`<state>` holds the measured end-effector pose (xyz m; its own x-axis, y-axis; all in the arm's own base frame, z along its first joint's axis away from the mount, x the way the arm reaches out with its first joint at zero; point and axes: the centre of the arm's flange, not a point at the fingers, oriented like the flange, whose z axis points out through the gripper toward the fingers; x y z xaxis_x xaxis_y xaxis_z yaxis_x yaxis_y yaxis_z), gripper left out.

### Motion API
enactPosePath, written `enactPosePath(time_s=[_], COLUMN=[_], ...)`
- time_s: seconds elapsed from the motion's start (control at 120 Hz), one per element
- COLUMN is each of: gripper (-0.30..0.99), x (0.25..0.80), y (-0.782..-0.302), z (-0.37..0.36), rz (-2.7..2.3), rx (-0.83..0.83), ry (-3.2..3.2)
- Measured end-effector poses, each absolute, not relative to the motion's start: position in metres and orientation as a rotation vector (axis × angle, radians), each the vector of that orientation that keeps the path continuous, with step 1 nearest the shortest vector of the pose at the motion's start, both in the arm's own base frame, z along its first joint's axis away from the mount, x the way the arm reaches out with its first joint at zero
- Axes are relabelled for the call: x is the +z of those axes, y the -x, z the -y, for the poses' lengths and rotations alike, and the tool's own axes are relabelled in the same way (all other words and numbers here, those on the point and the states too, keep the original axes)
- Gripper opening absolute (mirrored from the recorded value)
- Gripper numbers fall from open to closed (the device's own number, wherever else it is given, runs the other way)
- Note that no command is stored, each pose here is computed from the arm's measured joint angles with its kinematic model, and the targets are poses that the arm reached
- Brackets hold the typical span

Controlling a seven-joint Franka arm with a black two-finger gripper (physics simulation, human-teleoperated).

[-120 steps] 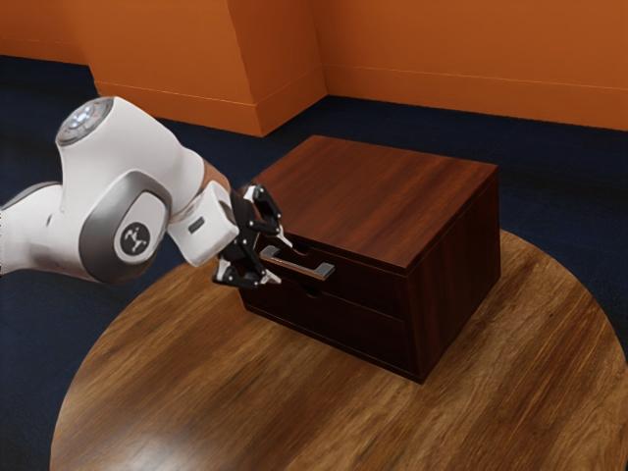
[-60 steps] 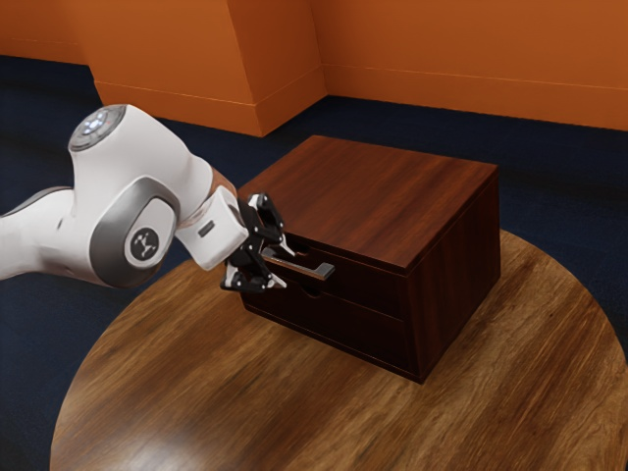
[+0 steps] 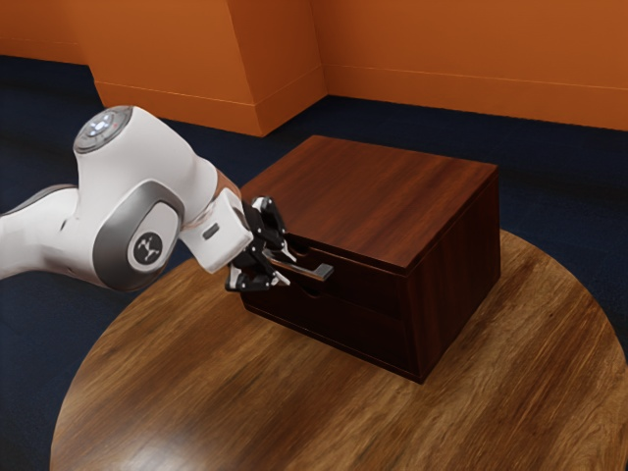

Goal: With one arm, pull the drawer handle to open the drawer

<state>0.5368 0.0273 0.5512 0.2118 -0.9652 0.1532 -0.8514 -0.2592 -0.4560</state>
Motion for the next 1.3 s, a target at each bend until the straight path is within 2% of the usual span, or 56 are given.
enactPosePath(time_s=[0.475,1.3], gripper=[0.05,0.06], x=[0.551,0.552], y=[-0.529,-0.495], z=[-0.024,-0.017], rz=[-1.753,-1.813], rx=[-0.581,-0.551], ry=[2.195,2.188])
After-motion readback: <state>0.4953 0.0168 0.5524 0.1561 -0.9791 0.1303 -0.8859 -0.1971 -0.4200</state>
